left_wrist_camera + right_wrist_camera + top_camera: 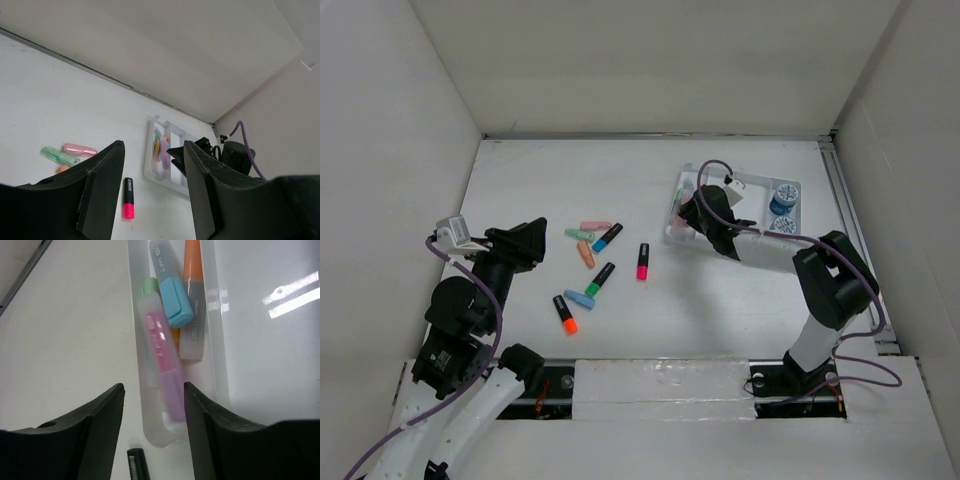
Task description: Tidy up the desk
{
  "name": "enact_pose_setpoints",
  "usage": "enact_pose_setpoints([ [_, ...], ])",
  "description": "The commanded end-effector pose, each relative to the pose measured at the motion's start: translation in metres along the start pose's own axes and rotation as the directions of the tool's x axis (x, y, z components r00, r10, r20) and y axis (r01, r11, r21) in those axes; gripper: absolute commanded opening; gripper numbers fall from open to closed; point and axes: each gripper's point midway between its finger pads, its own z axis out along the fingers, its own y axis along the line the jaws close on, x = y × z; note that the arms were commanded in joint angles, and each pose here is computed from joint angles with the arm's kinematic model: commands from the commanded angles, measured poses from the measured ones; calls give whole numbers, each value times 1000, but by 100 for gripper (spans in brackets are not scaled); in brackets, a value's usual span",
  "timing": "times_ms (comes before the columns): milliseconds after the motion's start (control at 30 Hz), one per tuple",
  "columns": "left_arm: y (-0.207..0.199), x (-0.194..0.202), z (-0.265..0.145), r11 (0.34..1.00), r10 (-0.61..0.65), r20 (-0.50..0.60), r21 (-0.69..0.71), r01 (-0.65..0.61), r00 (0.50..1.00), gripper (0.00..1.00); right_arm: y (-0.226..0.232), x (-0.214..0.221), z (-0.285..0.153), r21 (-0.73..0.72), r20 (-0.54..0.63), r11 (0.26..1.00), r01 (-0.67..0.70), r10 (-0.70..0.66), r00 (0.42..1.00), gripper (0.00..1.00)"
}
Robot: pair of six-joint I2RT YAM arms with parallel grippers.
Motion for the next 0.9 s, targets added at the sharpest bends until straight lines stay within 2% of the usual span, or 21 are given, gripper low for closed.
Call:
enact_pose_setpoints([
  [0, -9, -10, -1, 999, -9, 37, 40, 7, 999, 47, 8, -21, 4, 20, 58, 999, -27, 26, 998, 58],
  [67, -10, -11, -2, 999, -9, 37, 43, 8, 999, 47, 13, -24, -2, 7, 72, 1000, -19, 19, 997, 64],
  [133, -9, -10, -1, 999, -7, 33, 40, 6, 999, 47, 23, -20, -11, -25, 70, 1000, 3, -1, 998, 64],
  [200, -9, -11, -1, 999, -7, 38, 36, 5, 999, 47, 44, -1, -22, -89, 41, 995, 40, -37, 998, 52],
  [233, -8, -12, -1, 999, -6, 42, 33, 4, 999, 47, 56, 14, -27, -133, 5, 988, 76, -76, 997, 42],
  [267, -8, -13, -2, 1000, -8, 46, 30, 7, 999, 47, 66, 29, -32, -171, -23, 980, 102, -108, 994, 24],
  [300, -7, -14, -2, 1000, -8, 48, 26, 7, 999, 47, 78, 43, -39, -210, -39, 970, 122, -134, 990, 16],
  [367, -6, -14, -2, 1000, -8, 51, 20, 6, 999, 47, 103, 89, -61, -292, -87, 937, 193, -226, 970, 4],
  [400, -6, -14, -2, 1000, -8, 50, 20, 7, 999, 47, 111, 105, -70, -315, -97, 924, 216, -258, 961, 4],
  [433, -6, -14, -2, 1000, -8, 50, 18, 8, 999, 47, 123, 133, -91, -366, -111, 894, 258, -317, 942, 4],
  [500, -6, -15, -2, 1000, -10, 52, 21, 9, 999, 46, 134, 153, -110, -411, -96, 864, 291, -358, 929, 11],
  [567, -4, -15, -2, 1000, -11, 52, 9, 11, 999, 46, 145, 185, -141, -496, -120, 806, 323, -432, 894, 26],
  [667, -2, -18, -3, 1000, -18, 64, -5, 18, 998, 46, 153, 227, -177, -602, -178, 733, 316, -510, 842, 39],
  [767, 2, -21, -3, 999, -27, 78, -30, 29, 997, 46, 147, 262, -186, -610, -212, 708, 356, -578, 788, 46],
  [800, 5, -22, -3, 998, -30, 87, -46, 34, 996, 46, 136, 276, -190, -590, -225, 701, 402, -620, 751, 47],
  [867, 7, -24, -4, 997, -37, 92, -61, 43, 995, 46, 136, 291, -185, -564, -205, 690, 455, -650, 732, 51],
])
